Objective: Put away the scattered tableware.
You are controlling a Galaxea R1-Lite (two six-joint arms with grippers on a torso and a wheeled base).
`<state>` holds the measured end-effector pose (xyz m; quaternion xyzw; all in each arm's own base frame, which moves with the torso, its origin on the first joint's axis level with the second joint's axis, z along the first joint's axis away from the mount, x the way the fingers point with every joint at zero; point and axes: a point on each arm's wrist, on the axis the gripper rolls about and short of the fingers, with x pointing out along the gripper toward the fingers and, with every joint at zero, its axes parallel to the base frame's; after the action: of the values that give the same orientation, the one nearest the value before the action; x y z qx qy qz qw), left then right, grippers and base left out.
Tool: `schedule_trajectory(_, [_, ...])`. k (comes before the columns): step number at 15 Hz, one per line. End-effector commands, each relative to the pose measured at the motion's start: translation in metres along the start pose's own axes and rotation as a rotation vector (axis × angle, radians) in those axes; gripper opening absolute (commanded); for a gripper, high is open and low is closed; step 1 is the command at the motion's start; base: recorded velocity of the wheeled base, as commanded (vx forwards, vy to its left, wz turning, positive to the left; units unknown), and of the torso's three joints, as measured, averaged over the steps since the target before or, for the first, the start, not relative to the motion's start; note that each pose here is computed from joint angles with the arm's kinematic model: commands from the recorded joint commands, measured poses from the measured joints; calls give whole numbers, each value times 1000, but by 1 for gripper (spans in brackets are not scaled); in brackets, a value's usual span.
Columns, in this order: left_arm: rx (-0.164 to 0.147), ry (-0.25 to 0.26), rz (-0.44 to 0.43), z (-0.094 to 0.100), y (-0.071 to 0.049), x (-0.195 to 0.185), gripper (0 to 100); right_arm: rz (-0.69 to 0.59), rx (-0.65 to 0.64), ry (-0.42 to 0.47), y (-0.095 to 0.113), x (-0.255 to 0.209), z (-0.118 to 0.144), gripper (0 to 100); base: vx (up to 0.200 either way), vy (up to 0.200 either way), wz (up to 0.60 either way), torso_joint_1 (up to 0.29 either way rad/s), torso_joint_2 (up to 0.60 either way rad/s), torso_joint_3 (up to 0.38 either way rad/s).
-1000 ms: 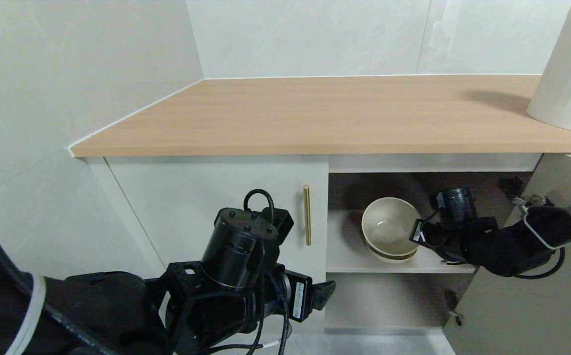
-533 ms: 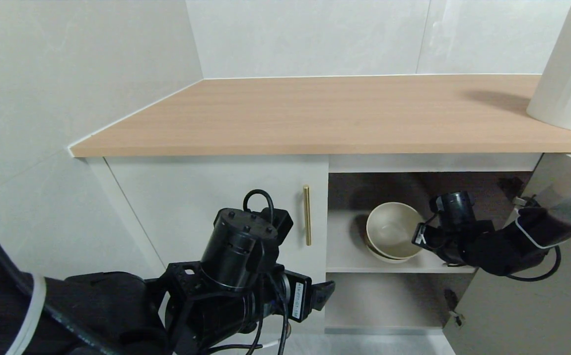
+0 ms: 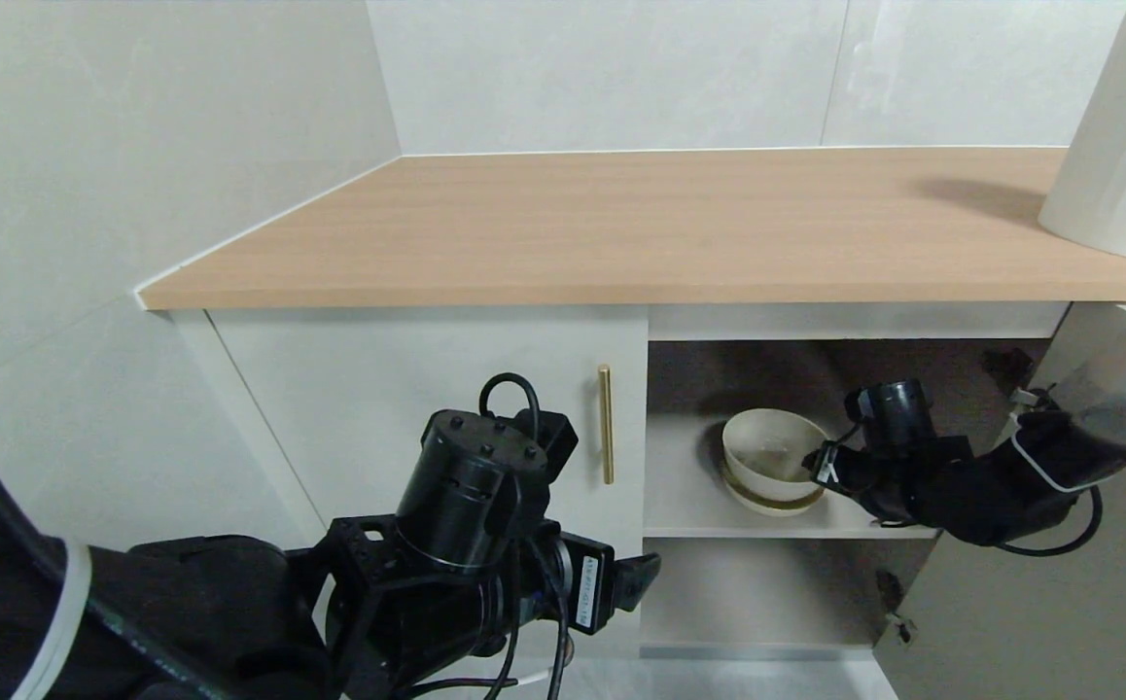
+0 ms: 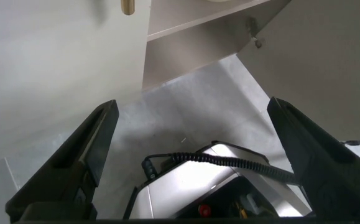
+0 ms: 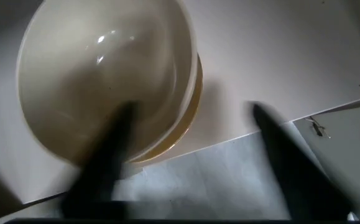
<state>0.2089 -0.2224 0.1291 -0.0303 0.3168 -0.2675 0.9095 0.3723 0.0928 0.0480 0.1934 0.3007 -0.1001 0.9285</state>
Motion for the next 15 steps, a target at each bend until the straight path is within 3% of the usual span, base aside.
schedule_trajectory(1, [-1, 1, 2, 0, 0, 1, 100, 6, 1, -5, 1, -2, 1, 100, 0, 0, 0, 0, 0, 0])
schedule_trajectory(6, [-70, -83, 20, 19, 14, -18, 100, 62, -16, 0, 8, -38, 11, 100, 0, 0, 0, 0, 0, 0])
schedule_trajectory(8, [-114, -191, 50, 40, 34, -46, 100, 151, -49, 68, 15, -85, 15, 100, 0, 0, 0, 0, 0, 0])
schedule_trajectory(9, [-118, -206, 53, 43, 36, -49, 100, 160, -52, 74, 16, -89, 15, 100, 0, 0, 0, 0, 0, 0])
schedule_trajectory(10, [-144, -298, 57, 60, 46, -74, 100, 202, -87, 107, 19, -124, 14, 100, 0, 0, 0, 0, 0, 0])
schedule_trajectory(11, [-145, -306, 56, 61, 47, -78, 100, 209, -90, 110, 18, -131, 14, 100, 0, 0, 0, 0, 0, 0])
schedule_trajectory(12, [-134, -300, 57, 53, 56, -95, 100, 259, -121, 138, 11, -171, 10, 100, 0, 0, 0, 0, 0, 0])
schedule_trajectory(15, [-120, -259, 64, 30, 61, -110, 100, 302, -318, 187, -14, -218, 1, 100, 0, 0, 0, 0, 0, 0])
